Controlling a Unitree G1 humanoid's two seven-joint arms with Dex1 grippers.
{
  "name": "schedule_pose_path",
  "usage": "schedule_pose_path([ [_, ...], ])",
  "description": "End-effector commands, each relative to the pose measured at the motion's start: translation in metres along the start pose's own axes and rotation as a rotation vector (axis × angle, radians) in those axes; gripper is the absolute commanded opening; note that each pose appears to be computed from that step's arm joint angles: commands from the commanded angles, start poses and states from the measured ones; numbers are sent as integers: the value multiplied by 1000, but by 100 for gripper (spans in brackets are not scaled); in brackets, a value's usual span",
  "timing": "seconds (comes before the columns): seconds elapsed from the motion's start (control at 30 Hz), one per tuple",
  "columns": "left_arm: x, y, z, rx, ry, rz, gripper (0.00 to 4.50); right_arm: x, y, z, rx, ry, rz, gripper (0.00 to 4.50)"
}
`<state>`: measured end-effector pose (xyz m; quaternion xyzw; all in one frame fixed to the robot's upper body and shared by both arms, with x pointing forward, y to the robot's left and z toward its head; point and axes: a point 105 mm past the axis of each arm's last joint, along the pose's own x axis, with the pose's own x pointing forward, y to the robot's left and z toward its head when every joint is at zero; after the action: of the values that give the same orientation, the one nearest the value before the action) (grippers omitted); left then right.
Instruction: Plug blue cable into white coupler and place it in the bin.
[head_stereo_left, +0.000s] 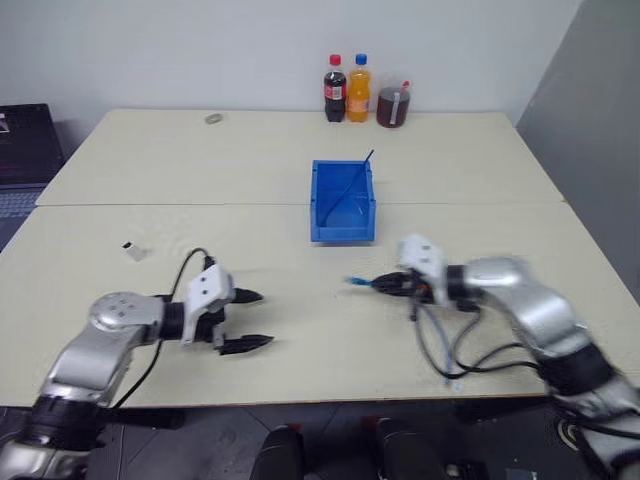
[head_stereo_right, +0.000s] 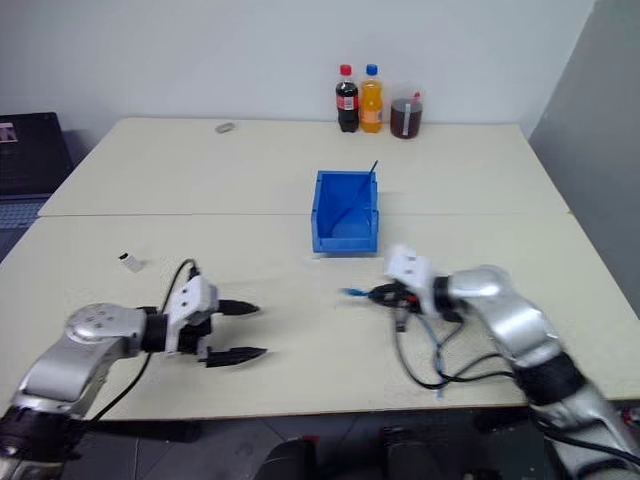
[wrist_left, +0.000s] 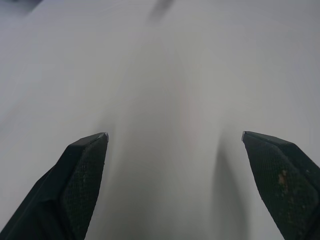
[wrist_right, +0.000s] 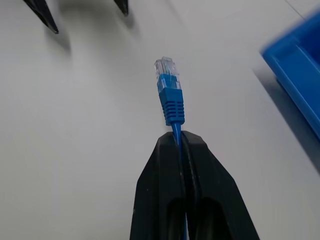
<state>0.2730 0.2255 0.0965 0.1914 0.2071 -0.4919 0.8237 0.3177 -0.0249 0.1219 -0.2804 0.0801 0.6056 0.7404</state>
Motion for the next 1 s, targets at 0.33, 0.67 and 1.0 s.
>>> schedule_pose_path([
  [0.33,-16,-9,-5,-36,-7,52,450,68,-6,21,-242,7,127,59],
  [0.67,-1,0,3,-25,-36,31,450,36,7,19,-176,-12,214,316],
  [1.0,29,12,-9,3,28,20,450,-11,21,33,12,-90,129,398],
])
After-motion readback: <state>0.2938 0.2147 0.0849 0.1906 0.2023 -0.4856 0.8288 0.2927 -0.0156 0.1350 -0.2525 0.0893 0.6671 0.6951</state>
